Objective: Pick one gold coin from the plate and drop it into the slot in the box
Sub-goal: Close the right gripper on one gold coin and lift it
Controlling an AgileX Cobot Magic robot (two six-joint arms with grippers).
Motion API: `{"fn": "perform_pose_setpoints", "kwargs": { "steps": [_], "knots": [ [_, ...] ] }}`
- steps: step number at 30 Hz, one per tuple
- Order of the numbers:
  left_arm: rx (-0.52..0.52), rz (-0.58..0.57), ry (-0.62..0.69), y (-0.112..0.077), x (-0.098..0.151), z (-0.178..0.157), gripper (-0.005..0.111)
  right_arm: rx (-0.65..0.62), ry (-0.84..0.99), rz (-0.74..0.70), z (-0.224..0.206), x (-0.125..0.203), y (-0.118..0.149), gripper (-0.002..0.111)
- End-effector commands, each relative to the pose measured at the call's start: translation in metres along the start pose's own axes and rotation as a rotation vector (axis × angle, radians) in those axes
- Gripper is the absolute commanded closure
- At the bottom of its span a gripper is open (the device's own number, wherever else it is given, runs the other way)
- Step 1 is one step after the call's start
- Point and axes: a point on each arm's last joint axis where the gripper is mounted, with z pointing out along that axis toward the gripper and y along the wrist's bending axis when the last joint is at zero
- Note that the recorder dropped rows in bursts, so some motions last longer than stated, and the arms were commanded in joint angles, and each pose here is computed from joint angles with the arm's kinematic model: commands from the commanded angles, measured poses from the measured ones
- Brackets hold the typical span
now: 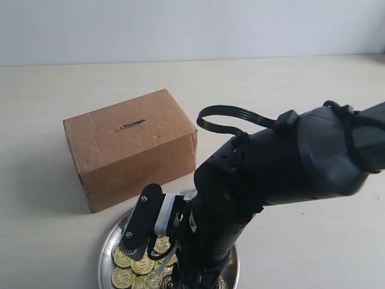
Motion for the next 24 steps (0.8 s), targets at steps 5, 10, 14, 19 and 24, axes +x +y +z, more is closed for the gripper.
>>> {"fn": "perform_pose_setpoints", "kwargs": {
  "steps": [5, 10, 14, 19, 24],
  "knots": [
    [0.005, 0.004, -0.012, -0.0002, -0.0008, -0.0003, 0.107, 0.004, -0.024, 0.001, -0.0007, -0.0040, -0.0005, 0.059],
    [0.005, 0.004, -0.012, -0.0002, -0.0008, -0.0003, 0.107, 0.000, -0.019, 0.004, -0.0007, -0.0035, -0.0001, 0.060],
    [0.005, 0.004, -0.012, -0.0002, -0.0008, -0.0003, 0.107, -0.006, -0.017, 0.011, -0.0007, -0.0033, 0.0004, 0.060],
    [0.005, 0.004, -0.012, -0.0002, -0.0008, -0.0003, 0.107, -0.007, -0.016, 0.011, -0.0007, -0.0032, 0.0005, 0.060],
    [0.005, 0.004, -0.012, -0.0002, -0.0008, -0.0003, 0.107, -0.012, 0.000, 0.013, 0.0050, -0.0021, 0.0003, 0.060]
  ]
}}
